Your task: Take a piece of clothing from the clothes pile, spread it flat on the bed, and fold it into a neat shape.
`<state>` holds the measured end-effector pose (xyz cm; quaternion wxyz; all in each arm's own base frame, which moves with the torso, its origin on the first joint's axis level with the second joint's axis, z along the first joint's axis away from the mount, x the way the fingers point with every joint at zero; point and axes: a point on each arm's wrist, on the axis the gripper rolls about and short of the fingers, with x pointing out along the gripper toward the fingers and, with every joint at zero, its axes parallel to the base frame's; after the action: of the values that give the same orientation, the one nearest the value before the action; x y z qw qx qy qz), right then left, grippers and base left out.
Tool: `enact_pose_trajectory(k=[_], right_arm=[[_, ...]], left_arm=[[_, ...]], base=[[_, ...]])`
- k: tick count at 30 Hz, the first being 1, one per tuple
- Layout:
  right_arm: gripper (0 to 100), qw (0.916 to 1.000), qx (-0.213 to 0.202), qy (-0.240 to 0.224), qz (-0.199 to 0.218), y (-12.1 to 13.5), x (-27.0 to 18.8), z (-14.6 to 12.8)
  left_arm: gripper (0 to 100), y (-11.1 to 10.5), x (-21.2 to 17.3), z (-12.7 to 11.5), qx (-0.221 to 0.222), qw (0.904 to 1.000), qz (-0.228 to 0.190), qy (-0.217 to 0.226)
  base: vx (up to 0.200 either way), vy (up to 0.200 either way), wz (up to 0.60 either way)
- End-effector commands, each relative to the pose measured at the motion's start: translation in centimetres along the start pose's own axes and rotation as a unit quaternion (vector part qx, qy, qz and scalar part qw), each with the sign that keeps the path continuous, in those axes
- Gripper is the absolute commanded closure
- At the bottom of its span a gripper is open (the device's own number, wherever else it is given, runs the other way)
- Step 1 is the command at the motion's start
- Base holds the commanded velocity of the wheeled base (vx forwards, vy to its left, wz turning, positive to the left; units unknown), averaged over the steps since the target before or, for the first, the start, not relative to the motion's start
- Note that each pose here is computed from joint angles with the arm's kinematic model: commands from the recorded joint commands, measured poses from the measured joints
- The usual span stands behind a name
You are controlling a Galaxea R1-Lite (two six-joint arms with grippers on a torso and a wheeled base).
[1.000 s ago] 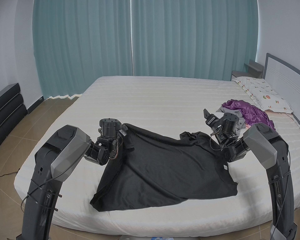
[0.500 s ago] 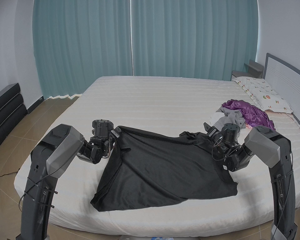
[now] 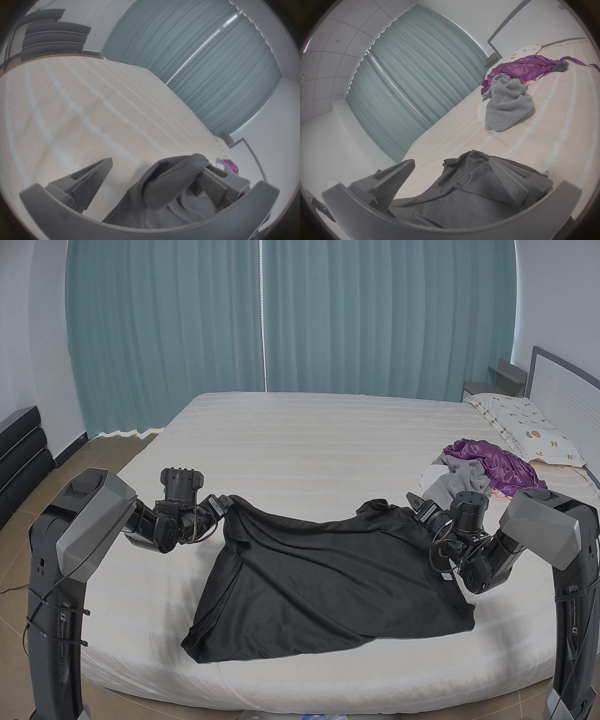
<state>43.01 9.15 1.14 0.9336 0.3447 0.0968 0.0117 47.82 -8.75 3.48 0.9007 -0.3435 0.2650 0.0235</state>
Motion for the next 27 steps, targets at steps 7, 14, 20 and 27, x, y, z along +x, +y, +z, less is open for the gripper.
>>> enact_pose_trajectory(k=[7,14,20,27], right_arm=[[0,0.9995,-0.003,0.031,0.011,0.2,-2.0,-0.5],[0,0.9994,-0.001,0.028,0.019,0.4,-2.0,-0.5],[0,0.9996,0.001,0.015,0.024,0.0,-2.4,-0.2],[0,0.9996,0.007,0.016,0.021,-0.4,-2.9,-0.4]], left_arm=[[0,2.6,-0.3,-2.3,0.12,0.9912,0.037,0.04],[0,1.6,0.4,-1.4,0.066,0.9967,0.023,-0.04],[0,0.4,-1.4,-1.5,0.055,0.9981,0.004,-0.028],[0,-0.1,-3.3,-1.1,0.015,0.9995,-0.029,0.001]], base=[[0.0,0.0,0.0],[0.0,0.0,0.0],[0.0,0.0,0.0],[0.0,0.0,0.0]])
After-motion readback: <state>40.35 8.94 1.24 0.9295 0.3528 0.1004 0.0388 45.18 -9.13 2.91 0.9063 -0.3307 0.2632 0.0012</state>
